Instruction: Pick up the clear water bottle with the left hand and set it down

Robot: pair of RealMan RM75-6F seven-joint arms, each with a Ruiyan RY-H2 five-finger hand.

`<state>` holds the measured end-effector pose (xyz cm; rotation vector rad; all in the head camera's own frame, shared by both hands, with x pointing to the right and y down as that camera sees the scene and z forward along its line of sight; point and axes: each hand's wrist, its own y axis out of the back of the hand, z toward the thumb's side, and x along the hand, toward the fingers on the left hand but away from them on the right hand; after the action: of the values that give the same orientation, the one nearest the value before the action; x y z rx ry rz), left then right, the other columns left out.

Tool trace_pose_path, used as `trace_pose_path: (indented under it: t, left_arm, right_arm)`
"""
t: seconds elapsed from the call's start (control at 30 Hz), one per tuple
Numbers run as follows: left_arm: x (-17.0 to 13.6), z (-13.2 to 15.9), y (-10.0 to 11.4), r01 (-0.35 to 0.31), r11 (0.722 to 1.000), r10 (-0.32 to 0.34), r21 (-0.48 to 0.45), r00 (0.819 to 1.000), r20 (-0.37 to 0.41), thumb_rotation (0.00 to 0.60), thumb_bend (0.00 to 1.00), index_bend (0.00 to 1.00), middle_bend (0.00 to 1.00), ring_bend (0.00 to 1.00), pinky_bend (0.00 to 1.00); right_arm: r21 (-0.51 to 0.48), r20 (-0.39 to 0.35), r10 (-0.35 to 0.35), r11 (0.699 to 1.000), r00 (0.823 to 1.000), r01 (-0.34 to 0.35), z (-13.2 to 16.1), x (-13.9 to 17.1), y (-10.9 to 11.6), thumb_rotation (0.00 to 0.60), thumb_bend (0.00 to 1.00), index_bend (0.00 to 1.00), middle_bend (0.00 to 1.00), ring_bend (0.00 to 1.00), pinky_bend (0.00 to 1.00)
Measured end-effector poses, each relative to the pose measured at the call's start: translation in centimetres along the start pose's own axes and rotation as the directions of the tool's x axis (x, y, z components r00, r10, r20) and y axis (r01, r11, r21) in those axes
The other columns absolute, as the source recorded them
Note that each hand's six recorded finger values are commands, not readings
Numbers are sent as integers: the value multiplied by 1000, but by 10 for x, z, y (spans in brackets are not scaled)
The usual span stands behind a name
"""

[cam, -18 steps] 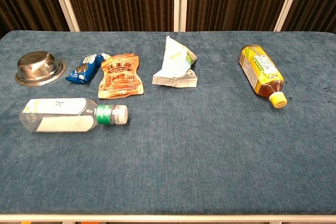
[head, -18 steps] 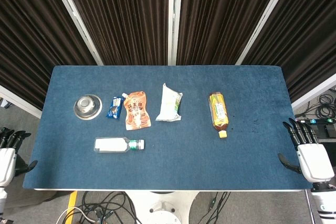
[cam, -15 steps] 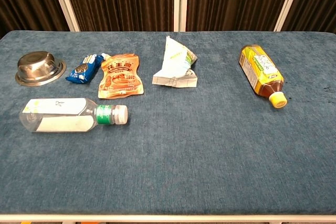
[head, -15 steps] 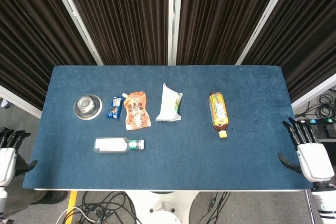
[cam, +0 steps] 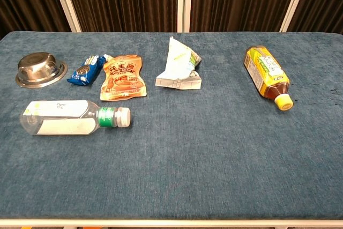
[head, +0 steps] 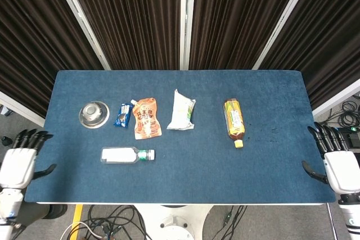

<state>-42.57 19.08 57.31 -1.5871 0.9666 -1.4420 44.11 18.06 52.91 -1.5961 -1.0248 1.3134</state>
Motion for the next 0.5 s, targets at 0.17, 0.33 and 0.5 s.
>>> trace_pose_path:
  t: [0.17, 0.33, 0.5]
  left_arm:
    - [27, 35, -18, 93, 996, -91, -12, 989, 118, 600, 141, 230, 180, 93, 72]
    - [50, 74, -47, 220, 975, -210, -27, 956, 204, 600, 142, 206, 158, 93, 62]
    - [68, 108, -73, 317, 947, -294, -61, 926, 238, 600, 140, 186, 147, 93, 37]
  right_arm:
    - [3, -9, 9, 1000, 1000, -9, 2, -3, -1, 600, 211, 0, 0, 0, 0]
    - [2, -4, 17, 1000, 1000, -17, 2, -4, -3, 600, 212, 0, 0, 0, 0]
    - [-2, -1, 26, 1000, 1000, -26, 2, -5, -7, 600, 212, 0, 0, 0, 0]
